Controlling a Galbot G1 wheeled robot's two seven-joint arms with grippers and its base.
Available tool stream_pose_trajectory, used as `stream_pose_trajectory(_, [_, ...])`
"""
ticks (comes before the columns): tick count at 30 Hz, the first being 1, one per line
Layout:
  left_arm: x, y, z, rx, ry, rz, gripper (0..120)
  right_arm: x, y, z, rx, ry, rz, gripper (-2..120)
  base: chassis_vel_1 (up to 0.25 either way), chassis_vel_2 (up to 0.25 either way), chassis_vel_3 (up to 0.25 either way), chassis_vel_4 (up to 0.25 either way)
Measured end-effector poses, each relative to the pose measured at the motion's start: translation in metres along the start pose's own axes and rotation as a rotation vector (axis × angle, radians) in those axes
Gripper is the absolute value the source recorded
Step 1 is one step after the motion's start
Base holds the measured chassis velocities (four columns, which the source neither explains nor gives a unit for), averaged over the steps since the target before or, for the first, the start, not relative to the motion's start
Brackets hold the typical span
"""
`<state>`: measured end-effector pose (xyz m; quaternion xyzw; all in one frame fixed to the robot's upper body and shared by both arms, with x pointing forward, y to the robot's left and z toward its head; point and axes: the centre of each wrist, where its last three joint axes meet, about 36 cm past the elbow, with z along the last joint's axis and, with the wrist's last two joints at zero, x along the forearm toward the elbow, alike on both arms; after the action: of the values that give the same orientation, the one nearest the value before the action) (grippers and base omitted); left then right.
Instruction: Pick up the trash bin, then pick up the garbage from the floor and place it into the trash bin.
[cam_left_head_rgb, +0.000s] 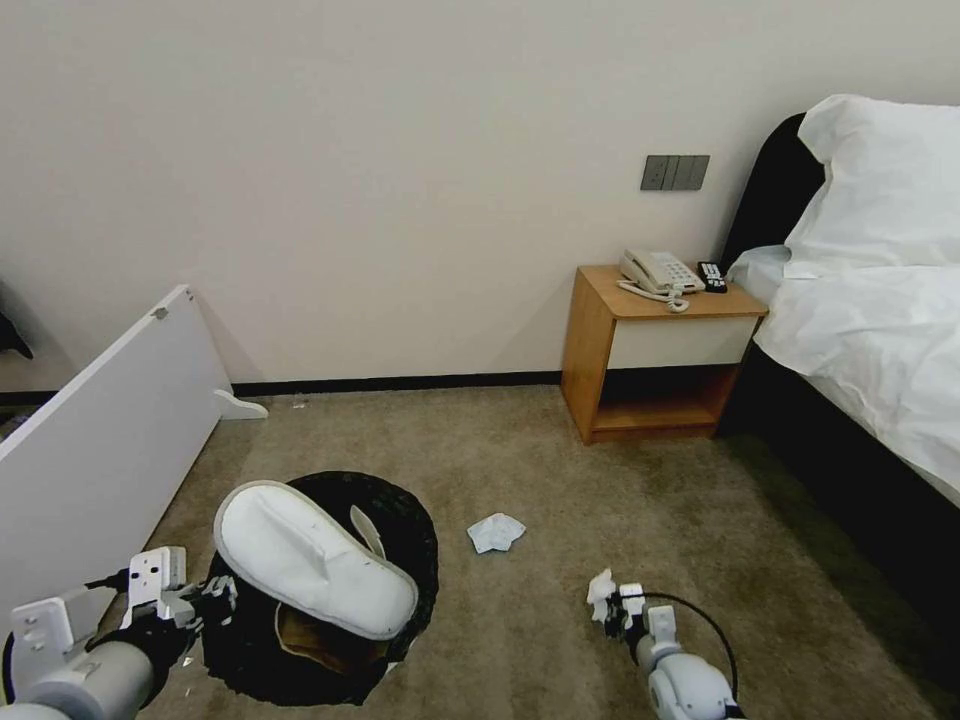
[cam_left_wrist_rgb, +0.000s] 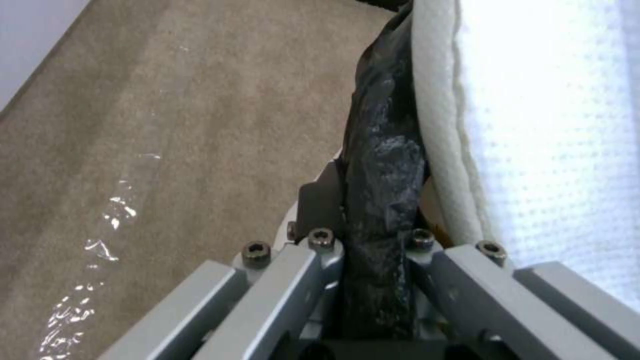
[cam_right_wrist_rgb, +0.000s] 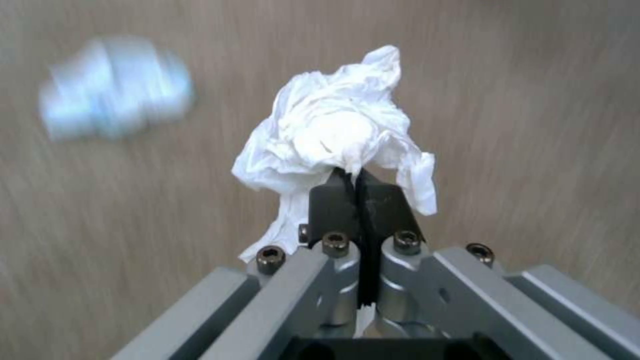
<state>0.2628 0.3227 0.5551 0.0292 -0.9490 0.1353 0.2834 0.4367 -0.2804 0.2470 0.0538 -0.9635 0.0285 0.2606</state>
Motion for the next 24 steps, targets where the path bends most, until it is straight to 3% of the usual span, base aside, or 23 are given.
stream_pose_trajectory(2, [0.000, 0.000, 0.000, 0.000, 0.000, 0.000, 3, 0.007, -0.001, -0.014, 0.009, -0.071, -0.013, 0, 0.000, 0.000, 0.000, 0.000])
stream_pose_trajectory(4, [0.000, 0.000, 0.001, -0.001, 0.003, 0.000, 3, 0.025, 0.001, -0.057, -0.010, -0.261, -0.084, 0, 0.000, 0.000, 0.000, 0.000])
stream_pose_trajectory(8, [-0.001, -0.001, 0.003, -0.004, 0.008, -0.001, 3, 0.041, 0.012, -0.093, -0.036, -0.409, -0.174, 0, 0.000, 0.000, 0.000, 0.000])
stream_pose_trajectory(11, [0.000, -0.003, 0.005, -0.007, 0.013, 0.001, 3, 0.068, 0.038, -0.143, -0.053, -0.623, -0.375, 0, 0.000, 0.000, 0.000, 0.000])
stream_pose_trajectory(14, [0.000, -0.003, 0.005, -0.009, 0.013, 0.001, 3, 0.076, 0.045, -0.153, -0.044, -0.671, -0.448, 0, 0.000, 0.000, 0.000, 0.000])
stream_pose_trajectory(17, [0.001, -0.004, 0.005, -0.014, 0.018, 0.001, 3, 0.098, 0.065, -0.176, -0.020, -0.758, -0.683, 0, 0.000, 0.000, 0.000, 0.000])
stream_pose_trajectory(24, [0.000, -0.006, 0.007, -0.019, 0.023, 0.003, 3, 0.112, 0.101, -0.195, -0.013, -0.784, -0.975, 0, 0.000, 0.000, 0.000, 0.000])
